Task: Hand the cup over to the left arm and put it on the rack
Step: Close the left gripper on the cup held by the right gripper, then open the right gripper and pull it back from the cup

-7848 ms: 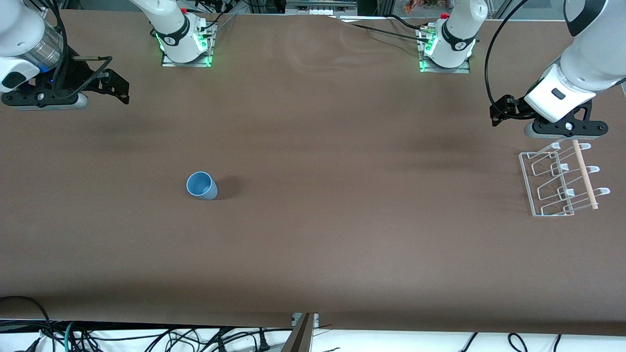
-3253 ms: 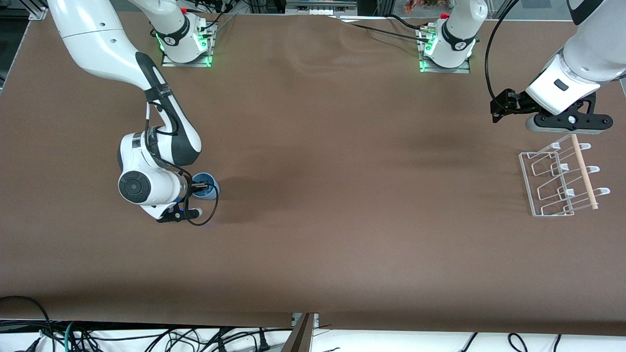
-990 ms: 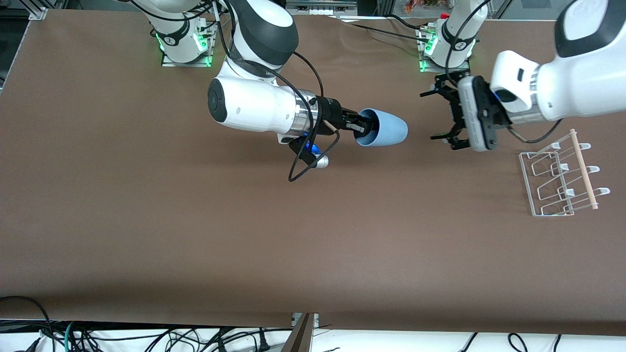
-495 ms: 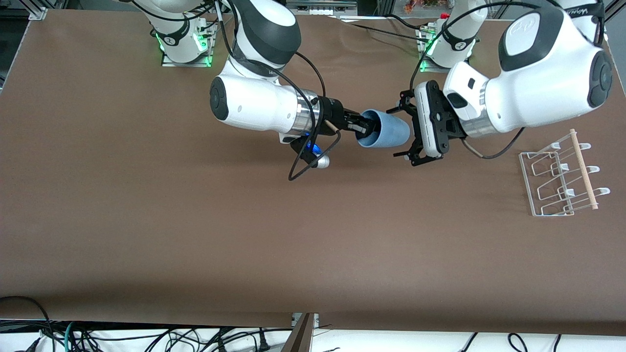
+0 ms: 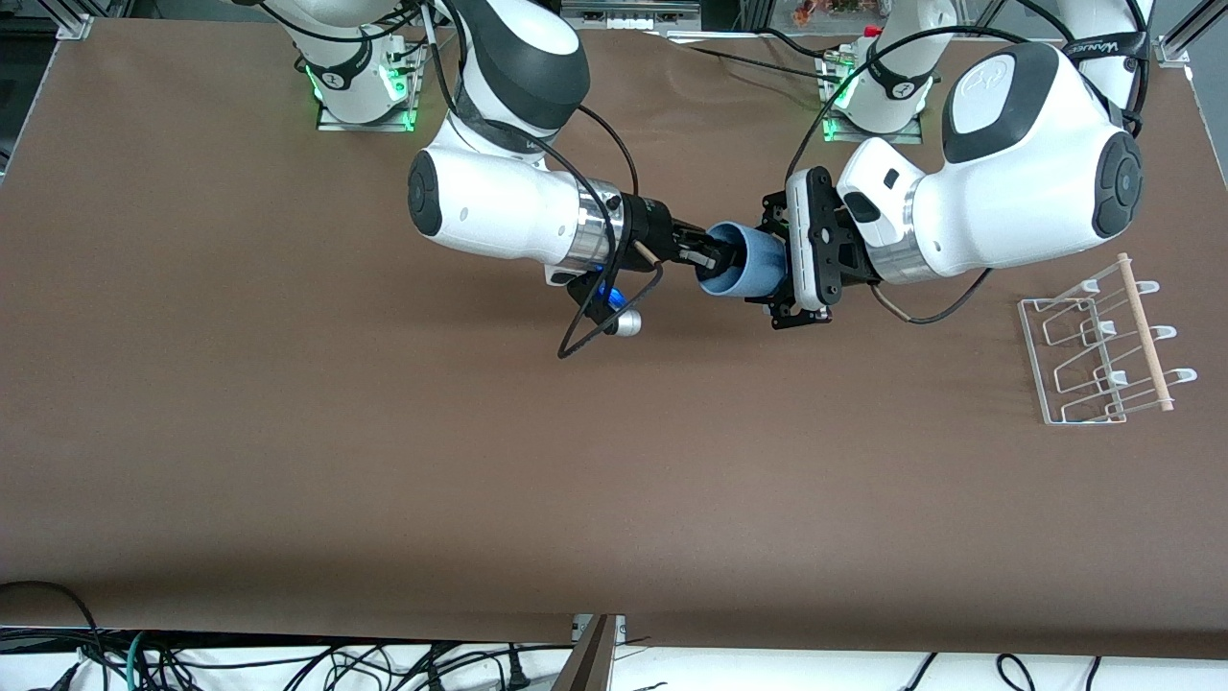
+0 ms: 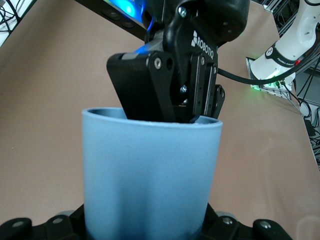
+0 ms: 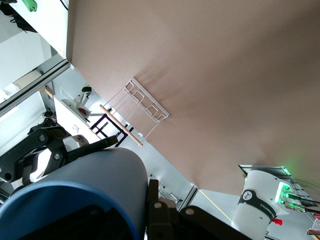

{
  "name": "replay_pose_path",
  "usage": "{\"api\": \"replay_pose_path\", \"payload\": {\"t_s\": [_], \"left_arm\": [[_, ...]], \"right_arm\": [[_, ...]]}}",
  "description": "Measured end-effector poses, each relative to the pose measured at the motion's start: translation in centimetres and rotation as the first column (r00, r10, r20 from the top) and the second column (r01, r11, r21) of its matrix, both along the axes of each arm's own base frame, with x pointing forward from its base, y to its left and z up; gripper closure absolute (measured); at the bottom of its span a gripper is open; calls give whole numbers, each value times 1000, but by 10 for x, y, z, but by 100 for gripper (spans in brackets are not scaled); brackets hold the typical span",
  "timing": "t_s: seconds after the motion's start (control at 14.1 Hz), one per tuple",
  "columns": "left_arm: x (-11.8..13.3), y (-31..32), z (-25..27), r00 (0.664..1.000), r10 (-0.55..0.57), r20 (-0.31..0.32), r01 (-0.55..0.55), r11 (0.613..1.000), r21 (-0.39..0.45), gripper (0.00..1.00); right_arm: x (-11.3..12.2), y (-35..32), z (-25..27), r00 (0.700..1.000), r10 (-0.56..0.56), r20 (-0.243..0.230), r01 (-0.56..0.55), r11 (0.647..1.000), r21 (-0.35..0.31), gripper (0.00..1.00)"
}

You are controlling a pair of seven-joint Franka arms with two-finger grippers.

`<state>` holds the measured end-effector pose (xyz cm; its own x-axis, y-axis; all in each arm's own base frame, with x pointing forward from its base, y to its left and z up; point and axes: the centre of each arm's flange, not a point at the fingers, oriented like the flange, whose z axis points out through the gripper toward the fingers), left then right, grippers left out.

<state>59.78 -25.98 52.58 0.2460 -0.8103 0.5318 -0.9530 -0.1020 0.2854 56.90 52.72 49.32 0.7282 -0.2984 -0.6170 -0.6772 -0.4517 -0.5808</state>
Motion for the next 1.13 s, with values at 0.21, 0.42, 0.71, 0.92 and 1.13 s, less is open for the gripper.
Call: {"api": "replay_pose_path", "payload": {"t_s": [0.21, 0.42, 0.71, 0.92, 1.13], "left_arm": [[0, 1, 0, 1000, -2, -3, 2, 1000, 1, 27], [-3, 0, 0, 1000, -11, -14, 11, 1000, 3, 27], [-4, 2, 0, 999, -17, -27, 17, 1000, 7, 27], [-5, 24, -9, 996, 15, -93, -2, 991, 136, 27], [-5, 64, -26, 991, 57, -120, -6, 920, 393, 27]], "right_arm": [[-1, 1, 0, 1000, 1, -1, -1, 1000, 1, 96], [-2, 2, 3, 1000, -3, -16, 3, 1000, 23, 70], [11, -14, 12, 1000, -21, -16, 21, 999, 34, 30], [37, -60, 26, 999, -16, -40, 17, 1000, 24, 0], [65, -122, 44, 998, -25, -55, 25, 1000, 12, 0]]}}
